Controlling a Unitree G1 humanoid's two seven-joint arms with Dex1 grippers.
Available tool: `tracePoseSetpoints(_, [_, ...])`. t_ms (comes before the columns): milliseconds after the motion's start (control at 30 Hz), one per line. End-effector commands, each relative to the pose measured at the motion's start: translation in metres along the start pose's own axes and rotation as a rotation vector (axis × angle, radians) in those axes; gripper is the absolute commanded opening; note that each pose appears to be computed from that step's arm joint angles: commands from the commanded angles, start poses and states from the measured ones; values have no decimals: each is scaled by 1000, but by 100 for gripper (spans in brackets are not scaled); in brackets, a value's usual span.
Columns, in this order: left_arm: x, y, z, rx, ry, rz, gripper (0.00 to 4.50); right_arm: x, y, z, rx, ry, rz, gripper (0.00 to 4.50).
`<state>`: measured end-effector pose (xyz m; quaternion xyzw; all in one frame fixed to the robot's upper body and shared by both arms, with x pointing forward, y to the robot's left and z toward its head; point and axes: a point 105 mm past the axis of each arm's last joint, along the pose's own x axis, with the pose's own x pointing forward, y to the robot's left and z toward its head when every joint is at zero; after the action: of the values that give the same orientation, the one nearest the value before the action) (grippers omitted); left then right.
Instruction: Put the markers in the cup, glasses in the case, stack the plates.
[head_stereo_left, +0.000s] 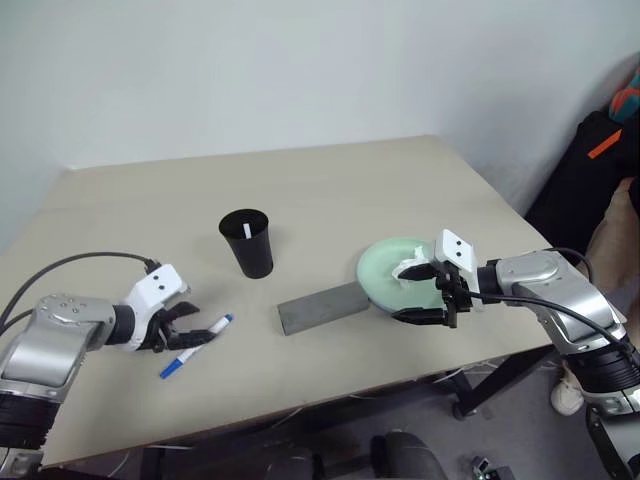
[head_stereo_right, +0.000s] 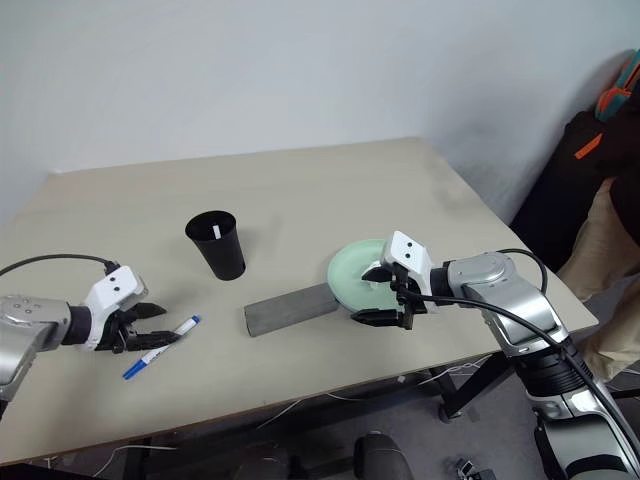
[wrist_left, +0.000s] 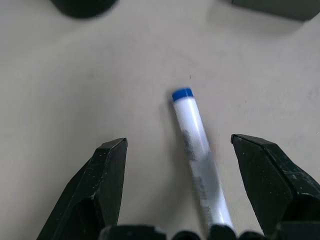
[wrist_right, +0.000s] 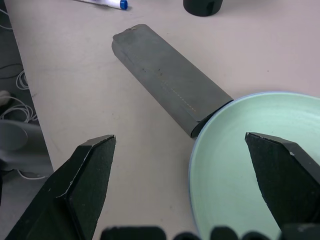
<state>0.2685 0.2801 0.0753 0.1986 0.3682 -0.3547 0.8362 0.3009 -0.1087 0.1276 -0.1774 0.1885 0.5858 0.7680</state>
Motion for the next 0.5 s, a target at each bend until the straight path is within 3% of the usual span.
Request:
tracePoseSetpoints(33, [1, -2, 5, 23, 1, 18, 349, -7, -2, 13, -47, -28, -20, 450])
tracePoseSetpoints(100, [3, -4, 2, 20, 14, 17, 349, -7, -3, 12, -48, -27, -20, 450])
tracePoseSetpoints(200, [6, -6, -1, 20, 28, 16, 290, -7, -3, 12, -49, -28, -20, 450])
tracePoseSetpoints(433, [6, -7, -5, 38, 46, 16, 45, -8, -3, 10, -50, -26, -19, 450])
tracePoseSetpoints(500, [7, -6, -4, 45, 42, 18, 10, -8, -3, 10, -50, -25, -19, 450])
